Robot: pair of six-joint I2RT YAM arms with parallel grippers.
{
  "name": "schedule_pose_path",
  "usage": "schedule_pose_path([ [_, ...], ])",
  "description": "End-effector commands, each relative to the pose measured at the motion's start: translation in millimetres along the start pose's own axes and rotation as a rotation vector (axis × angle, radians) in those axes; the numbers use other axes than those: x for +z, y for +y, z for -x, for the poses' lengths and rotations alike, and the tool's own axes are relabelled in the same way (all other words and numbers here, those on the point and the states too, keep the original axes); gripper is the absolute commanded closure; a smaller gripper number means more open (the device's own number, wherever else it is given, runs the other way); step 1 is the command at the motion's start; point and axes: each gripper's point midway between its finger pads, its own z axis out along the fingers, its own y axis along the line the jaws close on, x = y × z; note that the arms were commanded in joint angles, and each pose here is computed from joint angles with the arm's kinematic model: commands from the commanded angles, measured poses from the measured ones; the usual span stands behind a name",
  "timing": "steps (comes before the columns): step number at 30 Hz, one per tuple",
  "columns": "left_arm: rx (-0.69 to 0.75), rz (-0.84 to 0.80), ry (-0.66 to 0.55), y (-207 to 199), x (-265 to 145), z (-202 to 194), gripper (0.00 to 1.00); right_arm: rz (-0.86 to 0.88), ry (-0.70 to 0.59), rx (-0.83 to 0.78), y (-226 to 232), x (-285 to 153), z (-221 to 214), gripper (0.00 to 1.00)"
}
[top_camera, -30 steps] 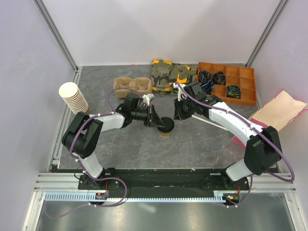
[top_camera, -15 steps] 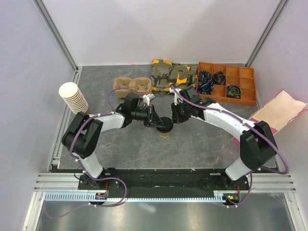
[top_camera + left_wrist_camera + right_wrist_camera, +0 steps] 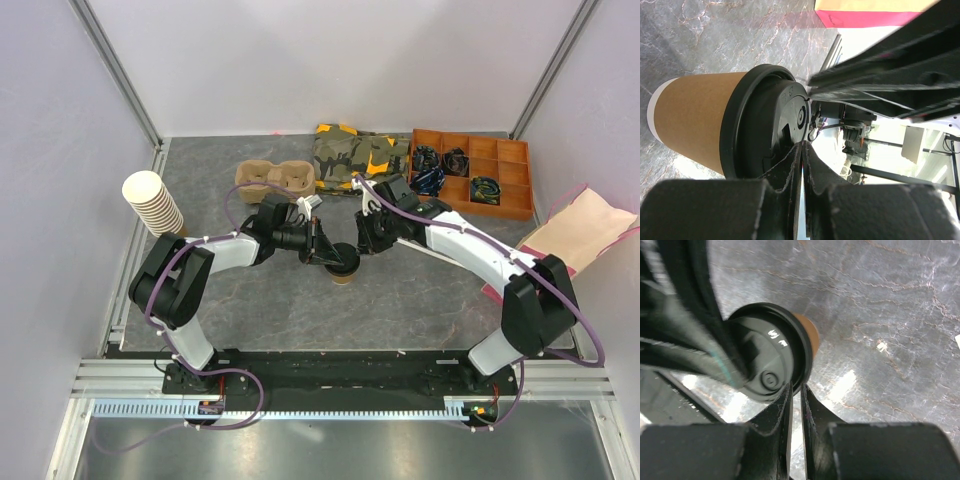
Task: Pack the takeout coffee
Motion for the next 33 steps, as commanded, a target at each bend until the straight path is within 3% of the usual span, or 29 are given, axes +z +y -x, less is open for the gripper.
schedule_pose_path([
  [1,0.002,0.126,-0.022,34.8,2.4,-3.0,0.88,0.049,-0.067,-0.021,18.7,-29.1,21.2,0.82],
  [13,-0.005,0.132,-0.022,38.9,2.8,-4.0,0.88,0.030,0.102,0.037,-2.5,17.7,-41.7,0.83],
  [24,0.028,0.086,-0.028,22.4,0.9,-0.6,0.86,0.021,0.027,0.005,0.9,-2.6,-12.1,0.81],
  [33,0.192,-0.030,-0.101,-57.4,-19.9,28.0,0.59,0.052,-0.028,-0.030,0.1,-37.4,9.2,0.73],
])
